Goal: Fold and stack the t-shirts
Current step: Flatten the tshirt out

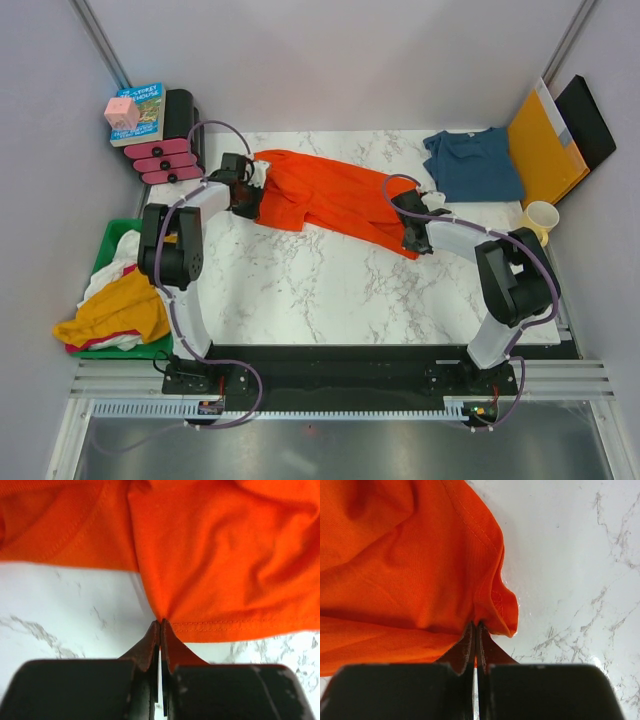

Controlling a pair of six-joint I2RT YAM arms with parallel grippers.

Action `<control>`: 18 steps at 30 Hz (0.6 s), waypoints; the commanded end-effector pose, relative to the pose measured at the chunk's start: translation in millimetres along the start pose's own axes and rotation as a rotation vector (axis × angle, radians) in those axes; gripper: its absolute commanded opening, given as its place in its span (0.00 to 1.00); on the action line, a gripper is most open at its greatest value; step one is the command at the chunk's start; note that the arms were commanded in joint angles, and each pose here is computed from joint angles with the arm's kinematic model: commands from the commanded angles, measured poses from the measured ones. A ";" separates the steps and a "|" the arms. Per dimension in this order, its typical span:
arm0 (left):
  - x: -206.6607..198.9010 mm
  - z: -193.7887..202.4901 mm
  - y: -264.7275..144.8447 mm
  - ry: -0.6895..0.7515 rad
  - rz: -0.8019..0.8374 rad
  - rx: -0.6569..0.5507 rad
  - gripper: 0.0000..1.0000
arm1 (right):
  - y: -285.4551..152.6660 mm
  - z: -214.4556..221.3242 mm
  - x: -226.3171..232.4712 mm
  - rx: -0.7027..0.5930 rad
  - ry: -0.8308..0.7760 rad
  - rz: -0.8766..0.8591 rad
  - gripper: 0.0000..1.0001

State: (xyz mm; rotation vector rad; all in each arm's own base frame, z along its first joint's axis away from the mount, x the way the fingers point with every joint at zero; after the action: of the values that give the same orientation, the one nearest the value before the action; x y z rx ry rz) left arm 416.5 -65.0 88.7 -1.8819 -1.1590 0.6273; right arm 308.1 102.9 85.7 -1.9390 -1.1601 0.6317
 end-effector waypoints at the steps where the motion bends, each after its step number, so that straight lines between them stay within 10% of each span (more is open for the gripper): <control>1: -7.5 16.3 -36.4 -0.018 0.008 0.004 0.02 | -23.2 -27.4 2.9 -0.101 0.042 -0.017 0.00; 18: -9.0 11.3 -334.3 -0.037 -0.177 -0.638 0.02 | -243.2 -150.8 -70.1 -0.636 0.127 -0.192 0.00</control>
State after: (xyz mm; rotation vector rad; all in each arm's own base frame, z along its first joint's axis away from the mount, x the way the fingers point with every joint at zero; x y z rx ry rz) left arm 267.9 14.7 334.0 -2.2167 -1.6652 0.2503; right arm 282.8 73.9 309.8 -2.1766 -1.5081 0.1006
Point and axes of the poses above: each gripper's point midway between its finger pads, its own y axis out along the fingers, its own x axis along the line the jaws close on, z = x × y, the point moved 8 cm from there along -y, back along the fingers, and after that the axes turned 5 degrees about y, right-handed, at the moved point
